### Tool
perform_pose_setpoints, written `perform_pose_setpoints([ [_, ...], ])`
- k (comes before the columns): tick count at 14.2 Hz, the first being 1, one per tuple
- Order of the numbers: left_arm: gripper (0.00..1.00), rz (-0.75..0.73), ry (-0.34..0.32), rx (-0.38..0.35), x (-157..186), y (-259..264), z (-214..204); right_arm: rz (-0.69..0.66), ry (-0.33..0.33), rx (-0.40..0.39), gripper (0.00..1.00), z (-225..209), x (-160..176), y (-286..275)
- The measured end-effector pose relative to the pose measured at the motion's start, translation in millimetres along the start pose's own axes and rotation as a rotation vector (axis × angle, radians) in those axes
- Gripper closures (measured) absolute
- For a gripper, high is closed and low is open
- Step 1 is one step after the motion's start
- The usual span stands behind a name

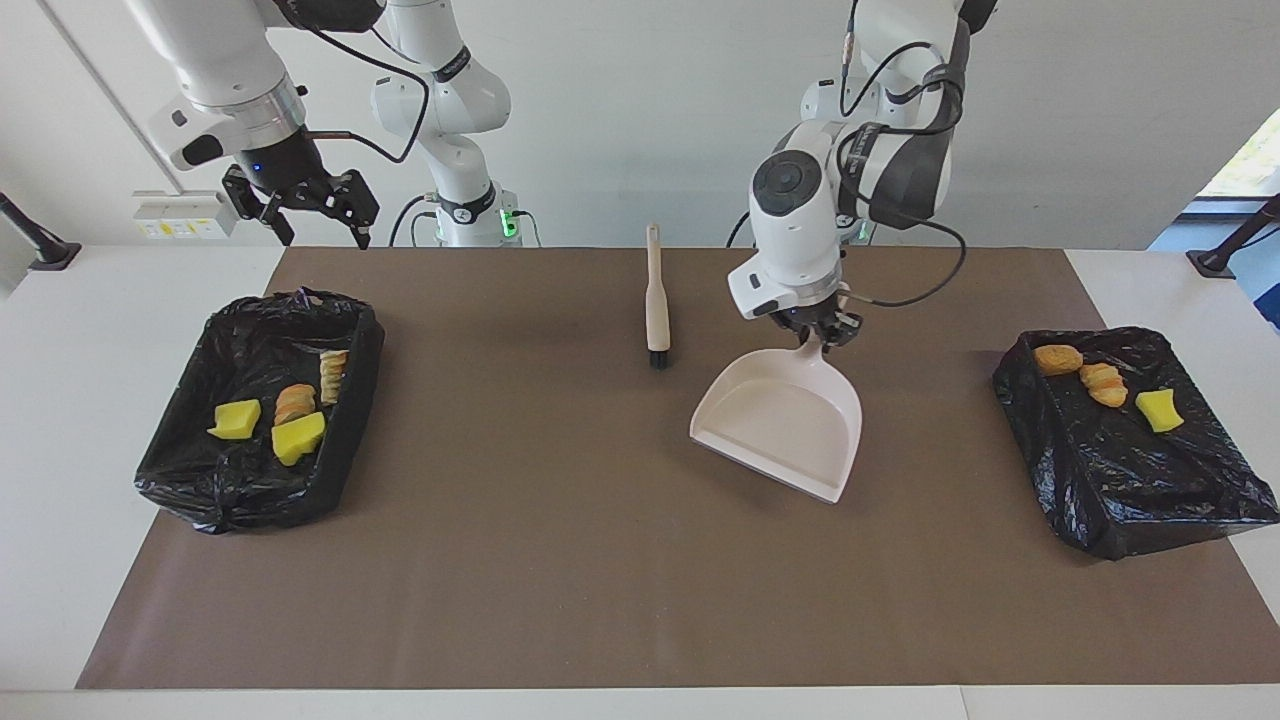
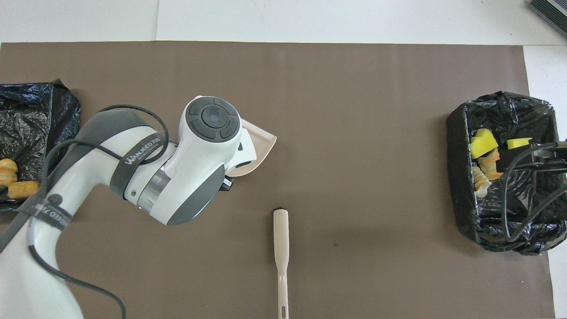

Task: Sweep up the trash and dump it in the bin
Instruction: 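Bring the empty dustpan back to the table center with the left gripper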

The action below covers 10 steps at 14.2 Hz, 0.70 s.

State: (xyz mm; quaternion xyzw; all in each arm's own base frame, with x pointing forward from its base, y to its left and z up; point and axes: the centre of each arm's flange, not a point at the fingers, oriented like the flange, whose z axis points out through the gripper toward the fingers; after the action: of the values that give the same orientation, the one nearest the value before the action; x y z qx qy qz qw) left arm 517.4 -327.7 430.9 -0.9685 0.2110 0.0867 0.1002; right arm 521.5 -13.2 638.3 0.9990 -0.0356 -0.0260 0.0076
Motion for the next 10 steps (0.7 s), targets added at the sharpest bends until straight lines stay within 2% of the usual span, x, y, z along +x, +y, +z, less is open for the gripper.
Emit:
perform_pose_setpoints([
  [3,0.68,-0.276,0.074,-0.179,38.6,39.0,3.0,-0.003,-0.005,0.001,0.0,-1.1,-2.4,0.9],
  [5,0.68,-0.343,0.109,-0.251,55.7,50.6,5.7,-0.029,-0.009,0.001,0.0,1.0,-2.6,0.9],
  [7,0.68,-0.35,0.125,-0.276,63.7,59.4,7.1,-0.07,-0.02,0.001,0.0,6.2,-2.5,1.9],
  [10,0.68,-0.306,0.138,-0.237,70.7,80.7,18.1,-0.085,-0.018,-0.006,0.0,11.0,-1.8,1.2],
])
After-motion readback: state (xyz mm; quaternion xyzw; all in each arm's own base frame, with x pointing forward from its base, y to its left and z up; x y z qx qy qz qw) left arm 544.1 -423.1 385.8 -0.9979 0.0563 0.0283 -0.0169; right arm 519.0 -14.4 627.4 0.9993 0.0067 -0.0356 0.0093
